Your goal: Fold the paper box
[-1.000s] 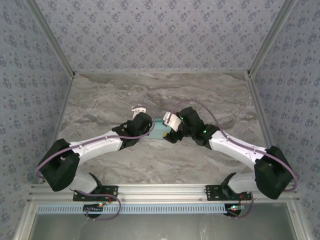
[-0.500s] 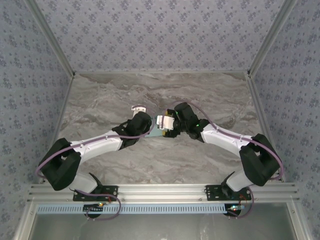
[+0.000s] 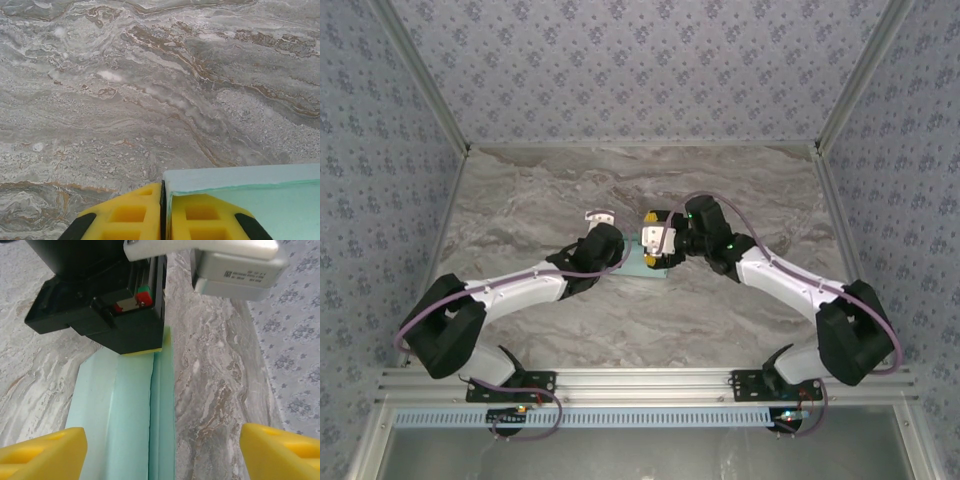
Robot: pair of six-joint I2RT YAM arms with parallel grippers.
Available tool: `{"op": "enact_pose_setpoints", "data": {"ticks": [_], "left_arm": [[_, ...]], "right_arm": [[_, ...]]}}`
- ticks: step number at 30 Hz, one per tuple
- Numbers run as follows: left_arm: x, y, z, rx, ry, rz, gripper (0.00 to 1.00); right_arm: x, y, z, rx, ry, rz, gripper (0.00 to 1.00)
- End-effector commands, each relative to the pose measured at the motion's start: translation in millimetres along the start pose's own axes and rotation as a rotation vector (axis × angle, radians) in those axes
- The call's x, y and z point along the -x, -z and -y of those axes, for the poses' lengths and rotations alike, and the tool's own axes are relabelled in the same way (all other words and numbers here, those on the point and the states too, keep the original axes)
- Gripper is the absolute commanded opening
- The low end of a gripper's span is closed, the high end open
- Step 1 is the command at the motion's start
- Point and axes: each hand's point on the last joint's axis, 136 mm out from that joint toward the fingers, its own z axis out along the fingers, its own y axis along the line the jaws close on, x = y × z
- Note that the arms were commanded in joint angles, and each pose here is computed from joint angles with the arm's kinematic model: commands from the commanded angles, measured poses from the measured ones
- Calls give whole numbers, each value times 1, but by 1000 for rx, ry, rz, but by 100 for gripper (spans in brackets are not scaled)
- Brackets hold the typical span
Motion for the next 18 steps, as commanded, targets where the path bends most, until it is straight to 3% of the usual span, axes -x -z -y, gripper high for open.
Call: {"op": "enact_pose_setpoints", "data": {"ticks": [1, 5, 10, 13, 18], "left_arm": [[-33, -5, -3, -1, -53, -98, 10], [-35, -5, -3, -8, -45, -96, 10], [-32, -2, -1, -30, -51, -88, 15], [-19, 6, 0, -59, -34, -49, 31], [6, 34, 1, -149, 13, 60, 58]], "right_arm": [[-2, -12, -9, 67, -18, 3, 82], [-28, -31, -8, 27, -86, -68, 80], [-46, -41, -12, -16, -60, -103, 68], [-53, -45, -13, -73, -16, -116, 68], [-72, -56, -21, -108, 54, -195, 58]]}}
